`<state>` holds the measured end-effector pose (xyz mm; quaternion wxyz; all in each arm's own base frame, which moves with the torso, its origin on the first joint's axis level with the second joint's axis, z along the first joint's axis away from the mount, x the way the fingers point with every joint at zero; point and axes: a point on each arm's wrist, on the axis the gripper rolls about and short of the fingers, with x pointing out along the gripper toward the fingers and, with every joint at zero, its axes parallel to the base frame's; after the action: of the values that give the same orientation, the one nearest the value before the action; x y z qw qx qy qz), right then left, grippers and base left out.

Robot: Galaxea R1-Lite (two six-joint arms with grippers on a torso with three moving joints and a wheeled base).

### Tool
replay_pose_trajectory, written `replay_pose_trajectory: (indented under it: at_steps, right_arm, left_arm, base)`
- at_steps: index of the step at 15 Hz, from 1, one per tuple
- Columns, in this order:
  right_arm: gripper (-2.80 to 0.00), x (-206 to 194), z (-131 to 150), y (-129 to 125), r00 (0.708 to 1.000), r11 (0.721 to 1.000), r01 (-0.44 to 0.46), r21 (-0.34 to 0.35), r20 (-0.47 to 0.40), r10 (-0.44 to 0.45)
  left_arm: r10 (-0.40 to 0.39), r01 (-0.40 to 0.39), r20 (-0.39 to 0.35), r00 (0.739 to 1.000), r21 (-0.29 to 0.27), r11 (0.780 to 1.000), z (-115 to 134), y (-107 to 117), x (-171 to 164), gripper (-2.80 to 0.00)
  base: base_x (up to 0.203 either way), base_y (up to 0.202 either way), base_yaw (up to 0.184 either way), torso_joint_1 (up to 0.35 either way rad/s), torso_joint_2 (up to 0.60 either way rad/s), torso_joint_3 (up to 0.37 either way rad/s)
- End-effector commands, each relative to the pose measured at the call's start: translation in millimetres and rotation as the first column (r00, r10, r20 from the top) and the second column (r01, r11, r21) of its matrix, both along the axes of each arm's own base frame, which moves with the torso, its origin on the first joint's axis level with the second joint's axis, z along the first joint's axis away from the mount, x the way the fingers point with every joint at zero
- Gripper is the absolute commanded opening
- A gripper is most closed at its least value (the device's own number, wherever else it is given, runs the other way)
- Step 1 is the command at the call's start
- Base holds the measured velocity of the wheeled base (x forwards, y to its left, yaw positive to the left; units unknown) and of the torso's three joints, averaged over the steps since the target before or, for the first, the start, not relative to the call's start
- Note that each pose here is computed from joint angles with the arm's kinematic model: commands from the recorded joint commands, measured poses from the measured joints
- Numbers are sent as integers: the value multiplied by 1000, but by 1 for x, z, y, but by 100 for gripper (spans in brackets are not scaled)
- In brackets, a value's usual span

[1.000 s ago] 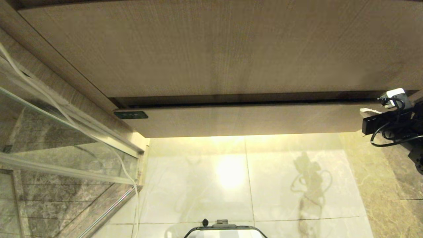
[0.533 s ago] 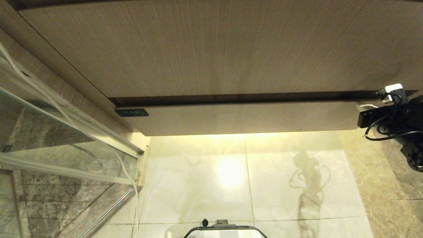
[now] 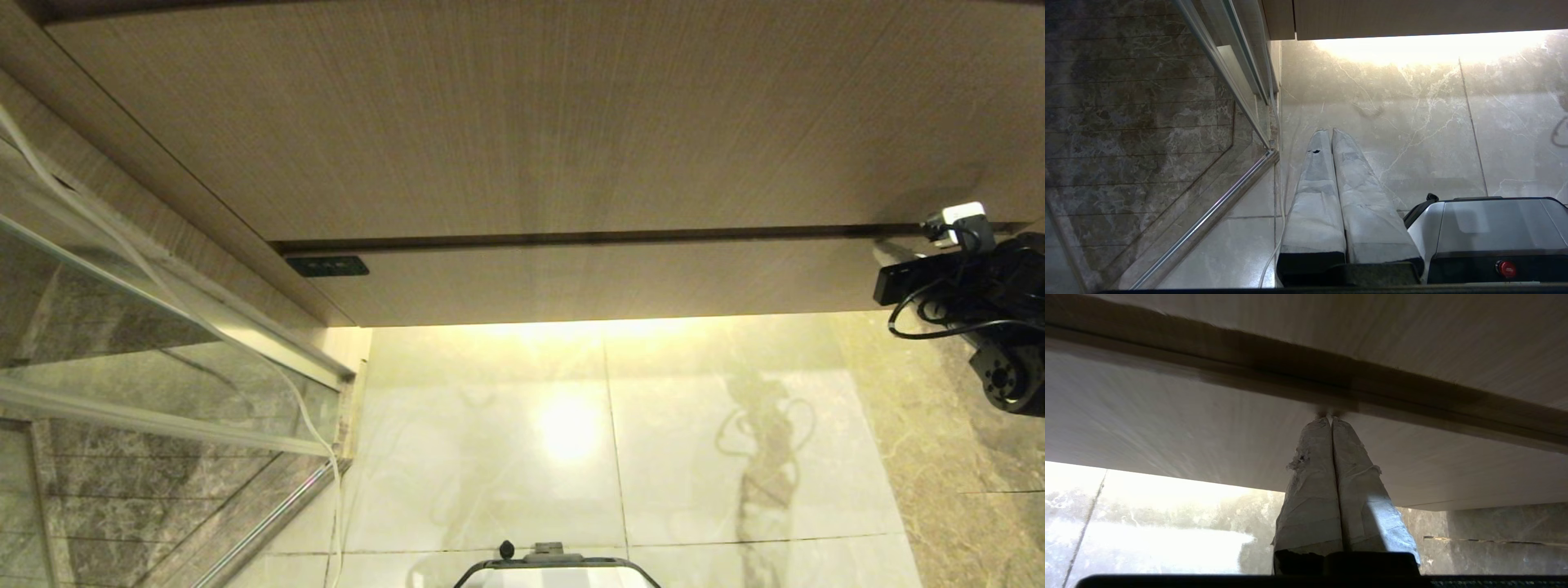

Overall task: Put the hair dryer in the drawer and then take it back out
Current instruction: Close the drawer

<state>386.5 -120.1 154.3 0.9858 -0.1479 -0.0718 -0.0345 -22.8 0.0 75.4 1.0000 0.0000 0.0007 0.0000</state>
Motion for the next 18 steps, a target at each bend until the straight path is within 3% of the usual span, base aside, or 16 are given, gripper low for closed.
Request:
replay_pose_trajectory:
  at_steps: [1, 5, 8, 11, 14, 18]
  right_arm:
    - [-280, 3, -3, -1, 1000, 1000, 2, -3, 3, -2]
    - [-280, -14, 10, 5, 995, 1000, 5, 20, -103, -3]
    - [-280, -45, 25, 19, 961, 999, -2, 43, -276, 14]
    - [-280, -99, 44, 49, 913, 998, -52, 30, -403, 60]
    - [-280, -153, 50, 77, 888, 995, -100, 26, -449, 101]
    - [-280, -222, 49, 96, 897, 991, -130, 17, -425, 124]
  left_arm:
    - [0, 0, 0, 1000, 0, 1000, 0, 0, 0, -280]
    - [0, 0, 1, 1000, 0, 1000, 0, 0, 0, -280]
    - [0, 0, 0, 1000, 0, 1000, 0, 0, 0, -280]
    - [0, 0, 0, 1000, 0, 1000, 0, 0, 0, -280]
    - [0, 0, 0, 1000, 0, 1000, 0, 0, 0, -280]
    - [0, 0, 0, 1000, 0, 1000, 0, 0, 0, -280]
  base:
    - [0, 0, 0, 0, 0, 0]
    - [0, 0, 0, 0, 0, 0]
    - [0, 0, 0, 0, 0, 0]
    - [0, 0, 0, 0, 0, 0]
    - [0, 0, 0, 0, 0, 0]
    - [0, 0, 0, 0, 0, 0]
